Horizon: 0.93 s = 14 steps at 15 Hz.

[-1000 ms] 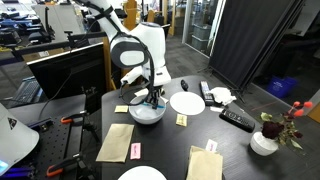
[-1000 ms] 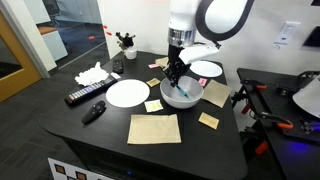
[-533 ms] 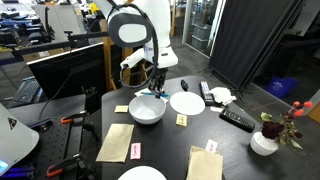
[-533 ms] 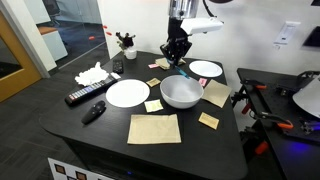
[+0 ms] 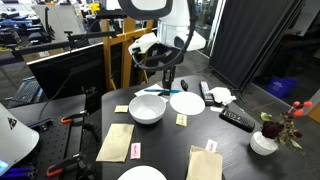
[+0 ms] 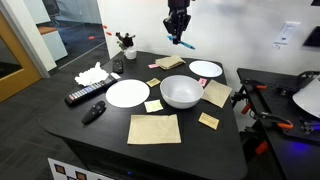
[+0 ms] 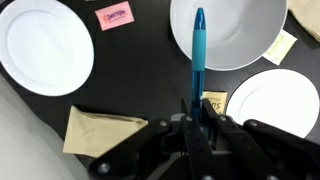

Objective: Put the pen in the middle of the table

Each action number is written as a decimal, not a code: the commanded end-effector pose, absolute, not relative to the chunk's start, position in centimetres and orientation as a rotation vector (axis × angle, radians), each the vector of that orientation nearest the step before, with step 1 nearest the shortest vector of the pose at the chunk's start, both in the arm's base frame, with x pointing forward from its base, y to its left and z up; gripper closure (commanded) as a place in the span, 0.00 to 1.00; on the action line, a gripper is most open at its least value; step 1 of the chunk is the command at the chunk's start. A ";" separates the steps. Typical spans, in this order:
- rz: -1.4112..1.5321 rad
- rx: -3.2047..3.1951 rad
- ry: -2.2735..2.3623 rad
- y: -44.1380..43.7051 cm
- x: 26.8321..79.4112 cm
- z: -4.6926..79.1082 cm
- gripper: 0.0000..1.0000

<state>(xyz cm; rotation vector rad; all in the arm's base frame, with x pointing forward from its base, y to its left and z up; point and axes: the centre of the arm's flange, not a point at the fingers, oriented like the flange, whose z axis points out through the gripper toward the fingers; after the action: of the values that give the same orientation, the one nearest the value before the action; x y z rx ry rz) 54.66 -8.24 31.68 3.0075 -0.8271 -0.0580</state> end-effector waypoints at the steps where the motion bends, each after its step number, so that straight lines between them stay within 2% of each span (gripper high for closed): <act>1: -0.062 3.010 -0.804 -8.9 54.9 32.0 0.88; 6: -0.078 3.012 -0.779 -9.2 55.3 31.7 0.88; 7: -0.079 3.012 -0.778 -9.2 55.3 31.6 0.97; 14: -0.071 3.081 -0.600 -10.3 58.9 32.0 0.97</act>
<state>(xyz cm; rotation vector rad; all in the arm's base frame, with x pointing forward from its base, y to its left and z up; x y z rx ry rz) 56.64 -9.43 32.01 3.0531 -0.6771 -0.0528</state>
